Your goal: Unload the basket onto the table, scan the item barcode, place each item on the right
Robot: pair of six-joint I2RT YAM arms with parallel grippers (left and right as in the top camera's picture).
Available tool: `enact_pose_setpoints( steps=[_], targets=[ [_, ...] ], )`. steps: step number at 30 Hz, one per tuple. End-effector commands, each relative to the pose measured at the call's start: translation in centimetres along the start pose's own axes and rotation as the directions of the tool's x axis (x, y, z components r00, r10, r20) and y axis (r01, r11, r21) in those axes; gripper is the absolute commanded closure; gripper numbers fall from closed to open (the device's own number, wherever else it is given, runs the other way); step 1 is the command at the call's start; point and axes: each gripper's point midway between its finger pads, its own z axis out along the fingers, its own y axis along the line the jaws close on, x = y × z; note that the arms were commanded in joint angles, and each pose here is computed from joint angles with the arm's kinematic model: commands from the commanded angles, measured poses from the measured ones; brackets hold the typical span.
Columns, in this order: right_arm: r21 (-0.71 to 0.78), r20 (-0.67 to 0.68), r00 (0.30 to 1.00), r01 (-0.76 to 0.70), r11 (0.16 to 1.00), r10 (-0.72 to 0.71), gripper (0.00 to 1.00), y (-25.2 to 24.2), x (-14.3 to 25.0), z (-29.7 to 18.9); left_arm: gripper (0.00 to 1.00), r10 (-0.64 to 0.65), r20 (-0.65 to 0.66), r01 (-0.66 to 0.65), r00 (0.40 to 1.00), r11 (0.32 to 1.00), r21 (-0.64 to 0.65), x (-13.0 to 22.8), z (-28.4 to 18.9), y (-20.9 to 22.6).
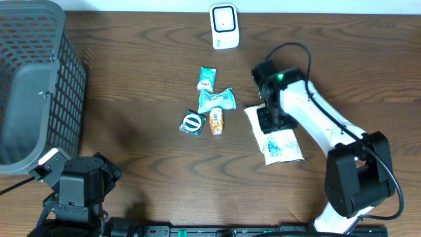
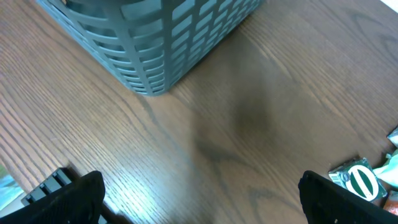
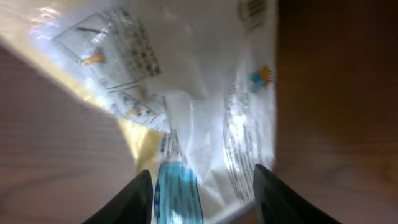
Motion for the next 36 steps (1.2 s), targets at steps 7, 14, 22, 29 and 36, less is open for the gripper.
enact_pose_setpoints(
  steps=[7,14,22,29,36],
  targets=[
    [-0.021,0.089,0.991,-0.102,0.995,0.103,0.54,0.6,-0.9,4.1,0.02,-0.017,0.012,0.017,1.0,1.0,-0.017,-0.2,0.0,0.3],
    [-0.224,0.287,0.942,-0.112,0.968,0.175,0.55,3.5,-7.5,0.6,0.02,-0.018,0.012,0.018,1.0,1.0,-0.017,-0.2,0.0,0.3],
    [-0.281,0.407,0.881,-0.13,0.951,0.241,0.55,2.6,-12.1,-5.5,0.02,-0.018,0.012,0.018,1.0,1.0,-0.017,-0.2,0.0,0.3],
    [-0.183,0.219,0.968,-0.086,0.979,0.126,0.39,1.6,-6.9,-4.6,0.02,-0.018,0.012,0.018,1.0,1.0,-0.017,-0.2,0.0,0.3],
    [-0.122,0.021,0.997,-0.07,0.99,0.073,0.49,0.9,-1.6,-2.1,0.02,-0.018,0.012,0.018,1.0,1.0,-0.017,-0.2,0.0,0.3]
  ],
)
